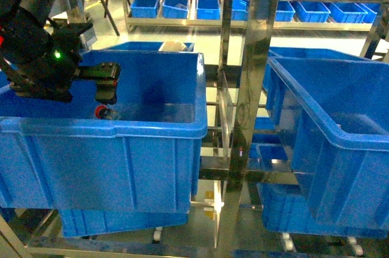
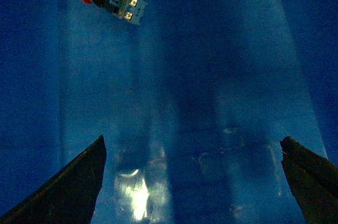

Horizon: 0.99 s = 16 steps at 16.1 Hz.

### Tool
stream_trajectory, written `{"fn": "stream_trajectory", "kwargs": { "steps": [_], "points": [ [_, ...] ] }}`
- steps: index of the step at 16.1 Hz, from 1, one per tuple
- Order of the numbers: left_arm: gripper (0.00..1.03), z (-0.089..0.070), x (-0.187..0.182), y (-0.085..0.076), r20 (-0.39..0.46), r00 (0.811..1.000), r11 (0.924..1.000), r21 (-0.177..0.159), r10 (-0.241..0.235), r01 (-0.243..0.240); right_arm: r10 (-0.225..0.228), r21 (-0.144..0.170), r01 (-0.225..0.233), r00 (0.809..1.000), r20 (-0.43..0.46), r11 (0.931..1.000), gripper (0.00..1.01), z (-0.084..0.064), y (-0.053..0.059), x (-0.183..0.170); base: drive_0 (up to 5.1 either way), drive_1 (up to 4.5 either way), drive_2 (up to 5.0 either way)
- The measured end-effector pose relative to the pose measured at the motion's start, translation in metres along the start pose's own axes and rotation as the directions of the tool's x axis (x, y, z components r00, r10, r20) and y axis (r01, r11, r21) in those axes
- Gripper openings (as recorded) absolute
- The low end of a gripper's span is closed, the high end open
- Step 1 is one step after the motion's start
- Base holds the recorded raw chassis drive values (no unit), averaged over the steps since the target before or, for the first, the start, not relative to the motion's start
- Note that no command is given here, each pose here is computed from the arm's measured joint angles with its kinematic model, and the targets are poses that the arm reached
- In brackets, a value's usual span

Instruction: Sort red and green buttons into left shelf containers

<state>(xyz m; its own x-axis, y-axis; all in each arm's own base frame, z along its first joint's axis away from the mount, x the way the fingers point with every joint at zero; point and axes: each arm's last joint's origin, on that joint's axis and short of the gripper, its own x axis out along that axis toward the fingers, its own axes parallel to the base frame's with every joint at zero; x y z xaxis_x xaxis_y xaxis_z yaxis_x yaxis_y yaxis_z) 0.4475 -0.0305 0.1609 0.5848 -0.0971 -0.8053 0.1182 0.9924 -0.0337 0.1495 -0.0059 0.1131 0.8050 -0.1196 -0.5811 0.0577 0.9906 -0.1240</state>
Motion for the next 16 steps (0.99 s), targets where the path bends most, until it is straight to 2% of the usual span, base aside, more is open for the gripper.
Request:
{"fn": "stream_trajectory", "kwargs": {
  "steps": [2,3,5,7,8,9,10,11,12,13,14,15,16],
  "points": [
    [0.98,-0.006,-0.024,-0.008,0.038,0.999,0.9998,0.011,-0.015,0.015,0.000,0.000,0.000,1.000,0.000,1.0000,0.98,0.000,0.000,0.000,0.0,0.00,0.0],
    [0.98,-0.015,-0.033,-0.011,0.048,0.999,0.9996,0.013,-0.024,0.023,0.000,0.000,0.000,1.000,0.000,1.0000,0.98,0.000,0.000,0.000,0.0,0.00,0.0],
    [0.98,-0.033,-0.044,-0.014,0.046,0.998,0.9993,0.003,-0.037,0.037,0.000,0.000,0.000,1.000,0.000,1.0000,0.98,0.000,0.000,0.000,0.0,0.00,0.0],
    [0.98,-0.054,-0.067,-0.016,0.087,0.995,0.9985,-0.025,-0.046,0.049,0.000,0.000,0.000,1.000,0.000,1.0000,0.98,0.000,0.000,0.000,0.0,0.00,0.0],
    [0.98,-0.061,-0.078,-0.016,0.120,0.992,0.9986,-0.036,-0.035,0.040,0.000,0.000,0.000,1.000,0.000,1.0000,0.98,0.000,0.000,0.000,0.0,0.00,0.0],
    [0.98,-0.067,-0.092,-0.016,0.181,0.983,0.9982,-0.052,-0.022,0.032,0.000,0.000,0.000,1.000,0.000,1.0000,0.98,0.000,0.000,0.000,0.0,0.00,0.0],
    [0.98,-0.078,-0.116,-0.015,0.278,0.960,0.9972,-0.074,0.032,-0.012,0.000,0.000,0.000,1.000,0.000,1.0000,0.98,0.000,0.000,0.000,0.0,0.00,0.0],
    [0.98,-0.090,-0.135,-0.015,0.347,0.933,0.9916,-0.113,0.100,-0.064,0.000,0.000,0.000,1.000,0.000,1.0000,0.98,0.000,0.000,0.000,0.0,0.00,0.0],
    [0.98,-0.110,-0.154,-0.019,0.404,0.901,0.9837,-0.141,0.160,-0.112,0.000,0.000,0.000,1.000,0.000,1.0000,0.98,0.000,0.000,0.000,0.0,0.00,0.0],
    [0.98,-0.138,-0.170,-0.028,0.406,0.891,0.9743,-0.173,0.204,-0.145,0.000,0.000,0.000,1.000,0.000,1.0000,0.98,0.000,0.000,0.000,0.0,0.00,0.0],
    [0.98,-0.162,-0.182,-0.036,0.404,0.891,0.9716,-0.190,0.208,-0.141,0.000,0.000,0.000,1.000,0.000,1.0000,0.98,0.000,0.000,0.000,0.0,0.00,0.0],
    [0.98,-0.175,-0.191,-0.040,0.409,0.885,0.9676,-0.207,0.220,-0.145,0.000,0.000,0.000,1.000,0.000,1.0000,0.98,0.000,0.000,0.000,0.0,0.00,0.0],
    [0.98,-0.178,-0.199,-0.040,0.444,0.869,0.9657,-0.227,0.218,-0.127,0.000,0.000,0.000,1.000,0.000,1.0000,0.98,0.000,0.000,0.000,0.0,0.00,0.0]
  ]
}}
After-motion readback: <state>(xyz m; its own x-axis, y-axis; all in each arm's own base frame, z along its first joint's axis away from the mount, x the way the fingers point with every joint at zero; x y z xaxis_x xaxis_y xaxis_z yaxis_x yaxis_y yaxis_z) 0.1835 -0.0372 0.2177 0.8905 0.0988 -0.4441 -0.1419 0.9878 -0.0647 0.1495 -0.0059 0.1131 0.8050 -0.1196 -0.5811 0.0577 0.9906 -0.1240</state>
